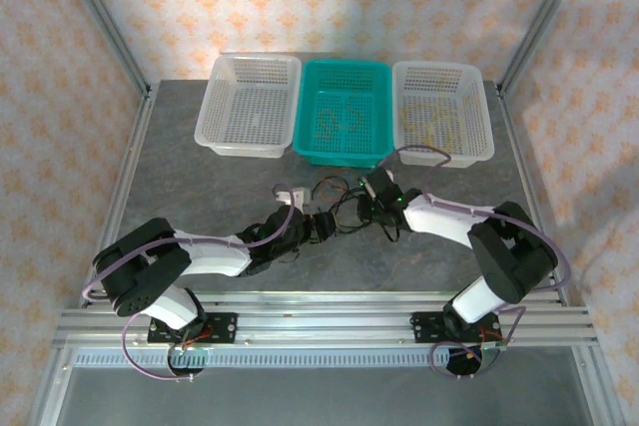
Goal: Untangle the cables
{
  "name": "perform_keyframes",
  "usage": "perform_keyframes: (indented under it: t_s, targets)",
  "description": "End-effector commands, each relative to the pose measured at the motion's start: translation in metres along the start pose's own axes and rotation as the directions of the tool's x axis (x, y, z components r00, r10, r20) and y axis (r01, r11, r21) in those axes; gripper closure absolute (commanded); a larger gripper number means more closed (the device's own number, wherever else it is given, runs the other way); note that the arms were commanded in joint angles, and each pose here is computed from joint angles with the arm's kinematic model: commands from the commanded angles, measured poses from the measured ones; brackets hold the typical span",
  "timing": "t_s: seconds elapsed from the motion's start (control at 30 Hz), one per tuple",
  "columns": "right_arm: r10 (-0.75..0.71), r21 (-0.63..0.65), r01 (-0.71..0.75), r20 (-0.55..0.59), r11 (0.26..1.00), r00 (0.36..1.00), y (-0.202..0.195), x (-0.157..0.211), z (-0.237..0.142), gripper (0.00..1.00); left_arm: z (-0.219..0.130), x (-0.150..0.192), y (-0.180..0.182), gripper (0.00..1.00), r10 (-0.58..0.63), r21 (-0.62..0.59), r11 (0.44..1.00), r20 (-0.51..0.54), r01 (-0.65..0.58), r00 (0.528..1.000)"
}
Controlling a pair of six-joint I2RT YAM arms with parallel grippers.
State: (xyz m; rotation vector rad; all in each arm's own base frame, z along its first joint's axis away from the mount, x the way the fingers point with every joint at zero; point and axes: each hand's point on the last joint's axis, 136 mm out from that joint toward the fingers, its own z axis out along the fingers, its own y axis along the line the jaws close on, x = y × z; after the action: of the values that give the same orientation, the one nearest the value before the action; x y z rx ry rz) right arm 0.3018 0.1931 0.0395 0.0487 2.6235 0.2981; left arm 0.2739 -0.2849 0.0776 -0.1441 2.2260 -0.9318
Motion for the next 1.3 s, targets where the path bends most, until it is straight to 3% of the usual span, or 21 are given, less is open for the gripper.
perform_keyframes:
  t_s: [0.0,0.37,0.63,0.73,0.8,0.93,1.13,1.27]
  targets:
    - [-0.02,-0.013,0.021,0.041,1.0,0.999,0.01,-0.015,0.003,0.72,-0.005,-0.01,-0.006,0.44,-0.024,0.02,1.0,0.054,0.023,0.998]
    - [-0.041,0.017,0.041,-0.001,0.999,0.999,0.009,-0.009,0.019,0.72,-0.009,-0.011,0.001,0.44,-0.021,-0.008,1.0,0.062,0.021,0.998]
    - [-0.042,0.013,0.042,0.013,0.999,0.999,0.009,-0.01,0.011,0.88,-0.004,-0.018,-0.002,0.43,0.025,-0.046,0.999,0.067,-0.022,0.997]
    - [-0.029,-0.002,0.029,0.048,1.0,0.998,0.009,-0.015,-0.003,0.94,0.0,-0.028,-0.004,0.4,0.066,-0.096,0.994,0.074,-0.059,0.995]
    - [-0.03,-0.031,0.033,0.092,0.999,0.995,0.01,-0.021,-0.019,0.97,0.005,-0.033,0.001,0.31,0.1,-0.16,0.983,0.064,-0.089,0.993]
    - [-0.049,-0.092,0.066,0.174,0.994,0.984,0.014,-0.031,-0.054,1.0,0.015,-0.039,0.008,0.22,0.13,-0.244,0.963,0.038,-0.117,0.991]
    - [-0.069,-0.223,0.129,0.258,0.966,0.964,0.031,-0.039,-0.101,1.0,0.03,-0.038,0.0,0.17,0.161,-0.233,0.96,-0.003,-0.157,0.987]
    - [-0.1,-0.244,0.175,0.291,0.954,0.952,0.035,-0.043,-0.121,1.0,0.041,-0.041,-0.012,0.14,0.185,-0.202,0.962,-0.017,-0.185,0.983]
